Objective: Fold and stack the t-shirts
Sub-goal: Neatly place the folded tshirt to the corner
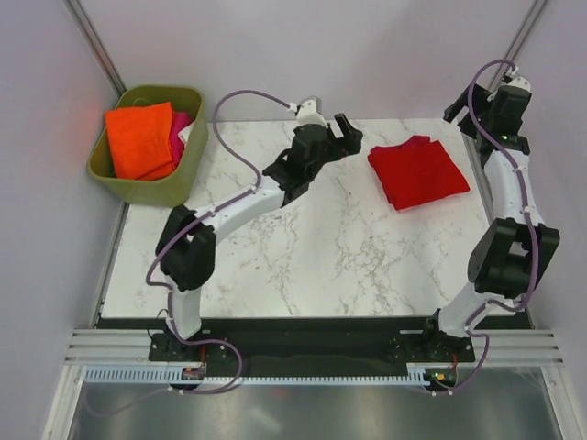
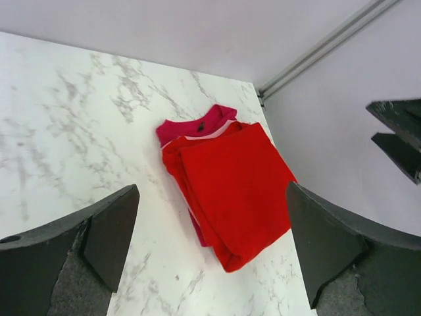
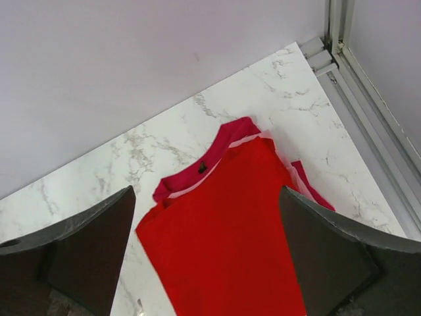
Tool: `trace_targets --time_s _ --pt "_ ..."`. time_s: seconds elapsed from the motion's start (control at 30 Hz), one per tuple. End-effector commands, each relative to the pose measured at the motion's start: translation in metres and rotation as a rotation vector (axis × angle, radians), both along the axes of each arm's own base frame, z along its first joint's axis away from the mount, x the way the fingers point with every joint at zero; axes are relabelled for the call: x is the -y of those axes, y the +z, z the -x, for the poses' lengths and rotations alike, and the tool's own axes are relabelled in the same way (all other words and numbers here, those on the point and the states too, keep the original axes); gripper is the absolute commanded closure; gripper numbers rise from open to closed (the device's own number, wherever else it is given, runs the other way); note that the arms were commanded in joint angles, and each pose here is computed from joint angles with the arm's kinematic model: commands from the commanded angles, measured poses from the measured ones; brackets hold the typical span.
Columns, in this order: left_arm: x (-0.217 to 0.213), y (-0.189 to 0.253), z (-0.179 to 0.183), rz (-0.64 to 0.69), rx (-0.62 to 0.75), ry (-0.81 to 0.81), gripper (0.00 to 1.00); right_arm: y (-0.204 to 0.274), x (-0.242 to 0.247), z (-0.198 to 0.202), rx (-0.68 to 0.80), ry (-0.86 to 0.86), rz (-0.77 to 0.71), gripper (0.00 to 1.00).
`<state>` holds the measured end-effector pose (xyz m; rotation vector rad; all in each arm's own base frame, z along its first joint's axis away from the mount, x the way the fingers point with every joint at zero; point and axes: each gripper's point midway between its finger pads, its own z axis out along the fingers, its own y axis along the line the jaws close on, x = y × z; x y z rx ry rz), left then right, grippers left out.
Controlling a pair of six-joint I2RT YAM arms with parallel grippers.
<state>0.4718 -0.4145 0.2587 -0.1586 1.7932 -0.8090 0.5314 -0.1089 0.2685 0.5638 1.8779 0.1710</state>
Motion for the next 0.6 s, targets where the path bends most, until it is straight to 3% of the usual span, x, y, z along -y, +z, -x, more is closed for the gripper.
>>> trace_targets --time_s 0.0,0.03,0.07,0.1,0.13,0.17,0.2,0.27,0.33,0.4,0.5,0.57 --pt "-0.060 0.023 0.014 -0.095 0.050 0.099 0.00 0.023 -0.018 0.027 0.063 0.056 0.019 0.03" --pt "-0.074 0.023 0.015 -0.105 0.044 0.114 0.00 0.012 -0.027 0.037 0.049 0.078 -0.001 0.03" --pt "-0.090 0.044 0.027 -0.087 0.062 0.125 0.00 0.039 -0.036 0.050 0.115 0.083 0.014 0.02" --pt "-0.104 0.022 0.034 -0.124 0.026 0.136 0.00 0.040 -0.040 0.059 0.117 0.063 0.014 0.02" --pt "-0.119 0.024 0.038 -0.124 0.026 0.153 0.00 0.028 -0.040 0.070 0.095 0.017 0.012 0.02" --pt "-0.134 0.040 0.050 -0.104 0.049 0.164 0.00 0.048 -0.055 0.085 0.149 0.036 0.027 0.02" --pt "-0.148 0.020 0.060 -0.137 0.021 0.169 0.00 0.030 -0.061 0.095 0.120 0.038 0.025 0.02" --pt "-0.170 0.014 0.072 -0.145 0.016 0.191 0.00 0.035 -0.074 0.114 0.149 0.060 0.006 0.02" --pt "-0.197 0.006 0.093 -0.167 0.019 0.207 0.00 0.009 -0.083 0.124 0.118 0.086 -0.032 0.03" --pt "-0.215 -0.014 0.109 -0.198 -0.001 0.220 0.00 -0.001 -0.098 0.127 0.114 0.156 -0.085 0.17" --pt "-0.239 -0.022 0.132 -0.207 -0.006 0.242 0.00 -0.027 -0.130 0.129 0.085 0.278 -0.252 0.30" --pt "-0.249 -0.019 0.148 -0.191 0.006 0.246 0.00 -0.017 -0.148 0.130 0.149 0.348 -0.348 0.35"
